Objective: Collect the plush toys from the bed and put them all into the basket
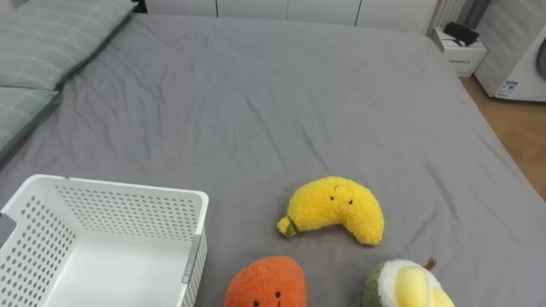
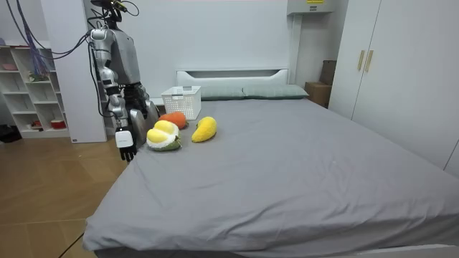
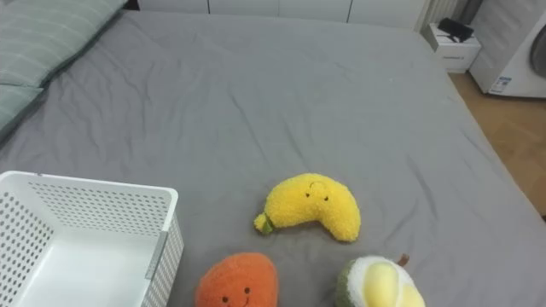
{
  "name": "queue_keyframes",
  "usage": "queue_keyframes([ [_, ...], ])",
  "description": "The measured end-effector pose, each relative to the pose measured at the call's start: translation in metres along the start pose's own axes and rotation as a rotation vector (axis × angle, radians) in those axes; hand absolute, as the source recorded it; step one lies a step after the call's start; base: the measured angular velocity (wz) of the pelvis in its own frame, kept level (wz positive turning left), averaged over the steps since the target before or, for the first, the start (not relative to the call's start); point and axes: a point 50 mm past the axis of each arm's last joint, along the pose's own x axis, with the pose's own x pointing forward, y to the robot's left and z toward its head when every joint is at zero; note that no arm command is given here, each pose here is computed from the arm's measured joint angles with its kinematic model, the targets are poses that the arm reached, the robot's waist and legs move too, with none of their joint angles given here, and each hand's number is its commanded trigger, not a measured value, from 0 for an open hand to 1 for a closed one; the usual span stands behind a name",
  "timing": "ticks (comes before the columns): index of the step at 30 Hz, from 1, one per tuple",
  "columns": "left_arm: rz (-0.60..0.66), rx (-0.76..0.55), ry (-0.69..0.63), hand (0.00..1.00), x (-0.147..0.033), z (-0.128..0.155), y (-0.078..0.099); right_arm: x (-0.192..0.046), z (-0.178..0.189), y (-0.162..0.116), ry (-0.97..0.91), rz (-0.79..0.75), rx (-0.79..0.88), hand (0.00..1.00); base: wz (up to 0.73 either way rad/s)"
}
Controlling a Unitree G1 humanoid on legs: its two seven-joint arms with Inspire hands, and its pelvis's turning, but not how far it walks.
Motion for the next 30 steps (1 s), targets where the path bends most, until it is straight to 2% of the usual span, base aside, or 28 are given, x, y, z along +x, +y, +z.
queue_keyframes([
  [16, -0.001, -0.003, -0.019, 0.00, 0.000, 0.002, 0.000, 0.000, 0.000, -0.001, -0.010, -0.016, 0.070, 0.00, 0.00],
  [22, 0.007, -0.017, -0.046, 0.00, 0.001, 0.005, 0.002, 0.000, -0.002, -0.004, -0.017, -0.036, 0.256, 0.00, 0.00],
  [25, 0.020, -0.028, -0.033, 0.00, 0.001, 0.000, 0.006, -0.001, -0.005, -0.010, -0.025, -0.073, 0.406, 0.00, 0.00],
  [30, 0.053, -0.112, -0.019, 0.00, 0.004, -0.004, 0.015, -0.001, -0.006, -0.022, -0.028, -0.118, 0.586, 0.00, 0.00],
])
